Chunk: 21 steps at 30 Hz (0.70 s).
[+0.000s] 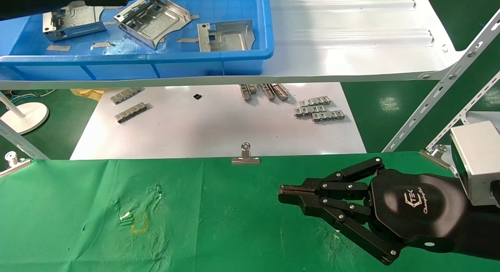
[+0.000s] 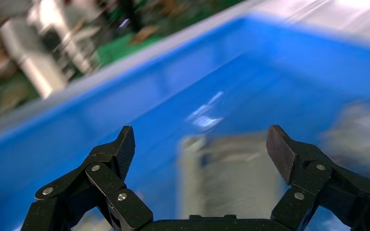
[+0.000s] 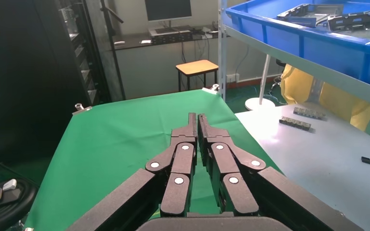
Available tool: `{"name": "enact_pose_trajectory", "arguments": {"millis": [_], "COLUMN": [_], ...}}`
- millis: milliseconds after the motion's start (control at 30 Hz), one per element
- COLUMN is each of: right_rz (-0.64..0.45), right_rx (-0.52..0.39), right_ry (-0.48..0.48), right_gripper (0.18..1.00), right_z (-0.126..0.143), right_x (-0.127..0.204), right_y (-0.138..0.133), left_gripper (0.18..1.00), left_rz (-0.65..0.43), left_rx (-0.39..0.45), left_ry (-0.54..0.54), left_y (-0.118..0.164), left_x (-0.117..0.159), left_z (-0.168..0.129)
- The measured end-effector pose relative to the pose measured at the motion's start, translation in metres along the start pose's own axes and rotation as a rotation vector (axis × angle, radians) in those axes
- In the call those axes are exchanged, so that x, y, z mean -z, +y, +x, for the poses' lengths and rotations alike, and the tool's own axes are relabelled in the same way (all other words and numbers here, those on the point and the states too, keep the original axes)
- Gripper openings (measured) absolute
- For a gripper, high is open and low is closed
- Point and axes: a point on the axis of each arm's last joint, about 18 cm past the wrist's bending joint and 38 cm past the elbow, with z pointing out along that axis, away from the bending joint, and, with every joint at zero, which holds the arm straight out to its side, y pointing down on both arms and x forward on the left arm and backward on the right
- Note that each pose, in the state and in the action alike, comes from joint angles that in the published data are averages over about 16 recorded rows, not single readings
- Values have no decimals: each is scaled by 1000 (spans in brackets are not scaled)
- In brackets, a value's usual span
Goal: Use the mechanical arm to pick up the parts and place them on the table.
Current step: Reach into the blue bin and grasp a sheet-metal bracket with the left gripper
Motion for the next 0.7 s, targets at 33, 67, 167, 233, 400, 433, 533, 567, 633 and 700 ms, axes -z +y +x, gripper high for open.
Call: {"name": "enact_pose_trajectory", "arguments": {"millis": [33, 67, 167, 233, 400, 433, 533, 567, 633, 700], "right_rz": [0, 0, 0, 0, 0, 0, 0, 0, 0, 0], "right_rx": [0, 0, 0, 0, 0, 0, 0, 0, 0, 0], "right_ry": [0, 0, 0, 0, 0, 0, 0, 0, 0, 0], "right_gripper": [205, 209, 221, 241, 293, 309, 354, 367, 414, 460], "right_z": [0, 0, 0, 0, 0, 0, 0, 0, 0, 0], "right_x": [0, 0, 0, 0, 0, 0, 0, 0, 0, 0], "right_y": [0, 0, 0, 0, 0, 0, 0, 0, 0, 0], "left_gripper": [999, 998, 994, 985, 955, 944, 914, 905, 870, 835], "left_rz": [-18, -36, -84, -109, -148, -153, -164, -167, -172, -174], "left_rx": [4, 8, 20, 26, 34, 34, 34, 34, 34, 33], "left_ry": [-24, -44, -87, -102, -119, -121, -127, -129, -133, -140], "left_y": [3, 5, 13, 17, 23, 24, 26, 27, 28, 28], "left_x": [-4, -9, -19, -25, -35, -37, -40, -41, -42, -43], "left_z": [-4, -7, -12, -12, -10, -10, -9, -9, -9, -9]}}
